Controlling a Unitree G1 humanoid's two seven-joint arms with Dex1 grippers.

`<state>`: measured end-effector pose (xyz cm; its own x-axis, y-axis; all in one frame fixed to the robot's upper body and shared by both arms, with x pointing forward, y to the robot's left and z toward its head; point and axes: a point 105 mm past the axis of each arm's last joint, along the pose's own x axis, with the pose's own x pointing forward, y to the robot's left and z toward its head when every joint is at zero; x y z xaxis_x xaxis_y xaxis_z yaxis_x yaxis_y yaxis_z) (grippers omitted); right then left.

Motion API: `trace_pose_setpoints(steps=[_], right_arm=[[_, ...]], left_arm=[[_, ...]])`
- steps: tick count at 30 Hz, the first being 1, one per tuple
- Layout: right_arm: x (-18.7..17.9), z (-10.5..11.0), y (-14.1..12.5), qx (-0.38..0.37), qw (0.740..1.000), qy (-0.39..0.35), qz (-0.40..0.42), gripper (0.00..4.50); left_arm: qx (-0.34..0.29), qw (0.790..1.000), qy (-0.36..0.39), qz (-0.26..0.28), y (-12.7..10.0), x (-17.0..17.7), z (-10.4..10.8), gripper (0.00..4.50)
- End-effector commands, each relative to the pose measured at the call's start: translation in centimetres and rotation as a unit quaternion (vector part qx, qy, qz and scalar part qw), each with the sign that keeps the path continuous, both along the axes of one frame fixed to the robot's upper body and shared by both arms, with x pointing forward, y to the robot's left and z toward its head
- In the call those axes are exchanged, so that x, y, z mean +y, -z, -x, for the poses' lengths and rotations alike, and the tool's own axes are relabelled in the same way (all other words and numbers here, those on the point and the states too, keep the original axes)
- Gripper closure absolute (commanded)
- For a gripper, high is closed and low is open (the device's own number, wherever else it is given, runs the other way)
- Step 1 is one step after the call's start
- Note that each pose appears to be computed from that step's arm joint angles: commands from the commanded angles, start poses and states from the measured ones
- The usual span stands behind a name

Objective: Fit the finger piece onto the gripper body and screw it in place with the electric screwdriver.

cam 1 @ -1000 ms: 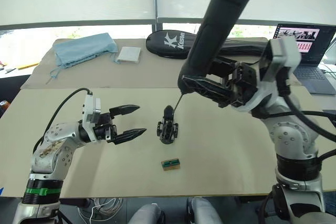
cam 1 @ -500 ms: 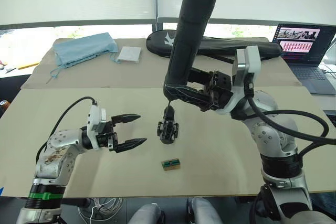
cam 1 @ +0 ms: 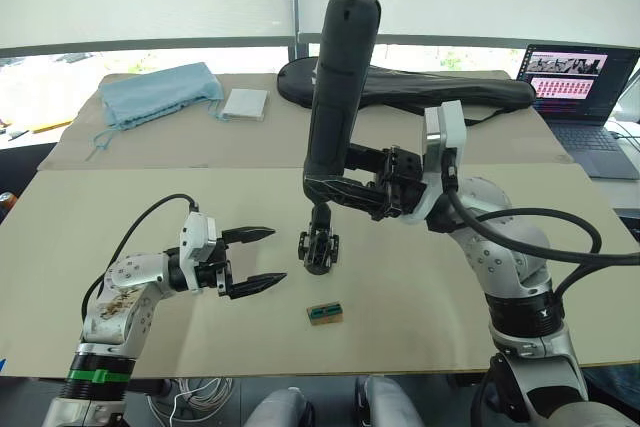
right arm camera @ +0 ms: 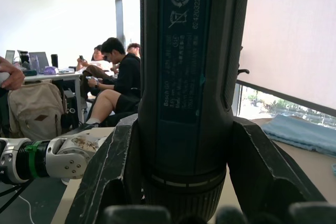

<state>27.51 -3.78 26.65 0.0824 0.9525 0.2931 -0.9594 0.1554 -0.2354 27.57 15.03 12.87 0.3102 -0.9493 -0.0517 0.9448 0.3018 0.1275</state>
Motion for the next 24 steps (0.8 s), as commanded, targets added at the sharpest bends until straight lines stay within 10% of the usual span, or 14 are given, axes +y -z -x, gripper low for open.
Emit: trace_pose_setpoints(steps=[1, 24], right_arm=[[0.3, 0.8, -1.3, -0.029, 0.999, -0.016, -0.012, 2.6], [0.8, 0.6, -0.5, -0.022, 0.999, -0.027, 0.007, 2.6]], left_arm=[[-0.017, 1.0, 0.005, -0.008, -0.3, -0.4, -0.2, 0.0], [-0.023, 1.0, 0.009, -0.018, 0.5, -1.7, -0.4, 0.0]])
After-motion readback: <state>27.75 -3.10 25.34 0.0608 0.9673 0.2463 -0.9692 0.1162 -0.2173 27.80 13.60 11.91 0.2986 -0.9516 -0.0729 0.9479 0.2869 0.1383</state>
